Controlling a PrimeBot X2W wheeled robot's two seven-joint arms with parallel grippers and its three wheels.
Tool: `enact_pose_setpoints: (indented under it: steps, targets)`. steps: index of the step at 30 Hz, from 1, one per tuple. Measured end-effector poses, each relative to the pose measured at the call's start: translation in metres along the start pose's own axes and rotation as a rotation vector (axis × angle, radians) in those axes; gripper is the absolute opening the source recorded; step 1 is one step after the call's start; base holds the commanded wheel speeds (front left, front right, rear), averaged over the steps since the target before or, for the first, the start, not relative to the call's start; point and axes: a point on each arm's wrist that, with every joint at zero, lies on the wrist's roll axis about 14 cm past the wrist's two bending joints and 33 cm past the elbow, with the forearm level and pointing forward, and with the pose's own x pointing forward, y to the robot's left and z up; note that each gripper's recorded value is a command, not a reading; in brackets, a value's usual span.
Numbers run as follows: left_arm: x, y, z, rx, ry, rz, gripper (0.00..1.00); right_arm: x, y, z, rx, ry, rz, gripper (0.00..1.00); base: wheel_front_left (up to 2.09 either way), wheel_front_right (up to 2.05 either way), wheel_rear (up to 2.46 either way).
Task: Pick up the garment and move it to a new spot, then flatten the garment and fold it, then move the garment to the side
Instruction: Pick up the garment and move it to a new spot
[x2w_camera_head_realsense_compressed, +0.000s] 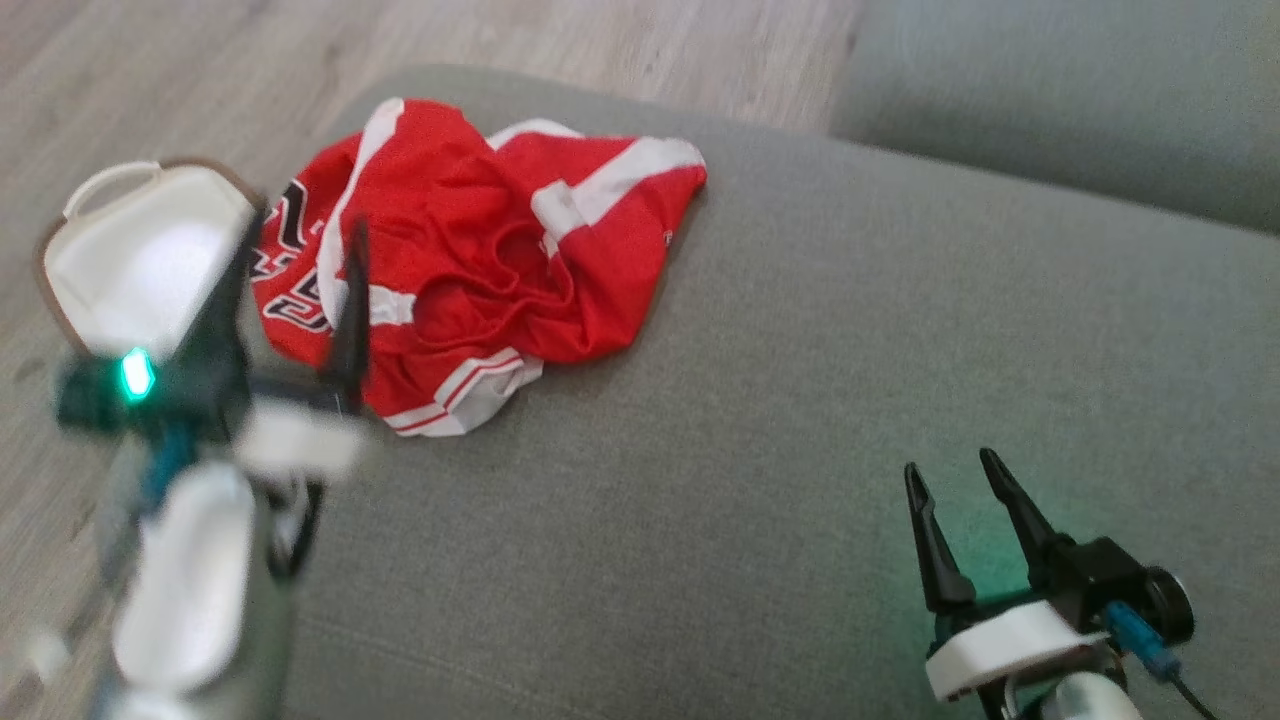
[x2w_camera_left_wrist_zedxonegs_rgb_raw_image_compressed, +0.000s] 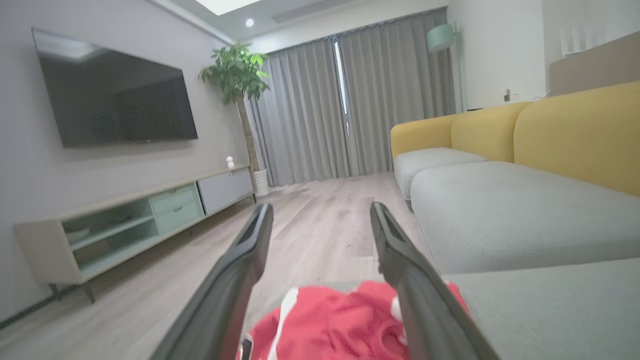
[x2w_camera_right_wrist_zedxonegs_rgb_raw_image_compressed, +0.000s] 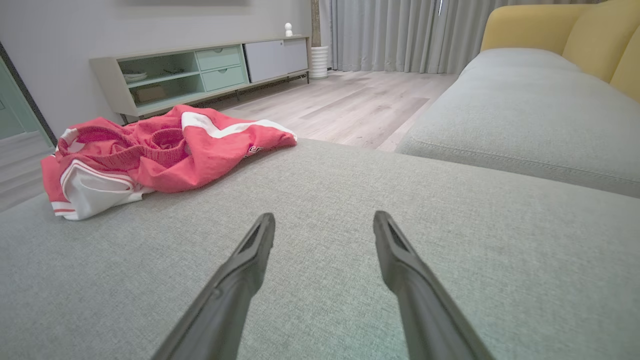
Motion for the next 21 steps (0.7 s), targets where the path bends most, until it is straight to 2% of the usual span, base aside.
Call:
enact_pose_setpoints:
  steps: [2, 5, 8, 11, 15, 21]
  targets:
    - [0.032, 0.004, 0.016, 0.033, -0.018, -0.019, 1.00, 0.004, -0.003, -0.008, -0.005, 0.019, 0.002, 1.00, 0.00, 0.00, 0.00]
    - [0.076, -0.001, 0.020, 0.064, 0.042, -0.064, 1.00, 0.015, -0.008, -0.012, -0.016, 0.024, 0.003, 1.00, 0.00, 0.00, 0.00]
    - [0.113, -0.018, 0.002, 0.062, 0.172, -0.122, 1.00, 0.025, -0.017, -0.015, -0.030, 0.024, -0.001, 1.00, 0.00, 0.00, 0.00]
    - [0.150, -0.051, -0.027, 0.025, 0.348, -0.220, 1.00, 0.029, -0.038, -0.030, -0.055, 0.055, -0.018, 1.00, 0.00, 0.00, 0.00]
    - [0.162, -0.066, -0.076, 0.023, 0.571, -0.257, 1.00, 0.028, -0.054, -0.047, -0.067, 0.091, -0.033, 1.00, 0.00, 0.00, 0.00]
    - [0.132, -0.065, -0.173, 0.039, 0.926, -0.245, 1.00, 0.035, -0.071, -0.055, -0.062, 0.092, -0.056, 1.00, 0.00, 0.00, 0.00]
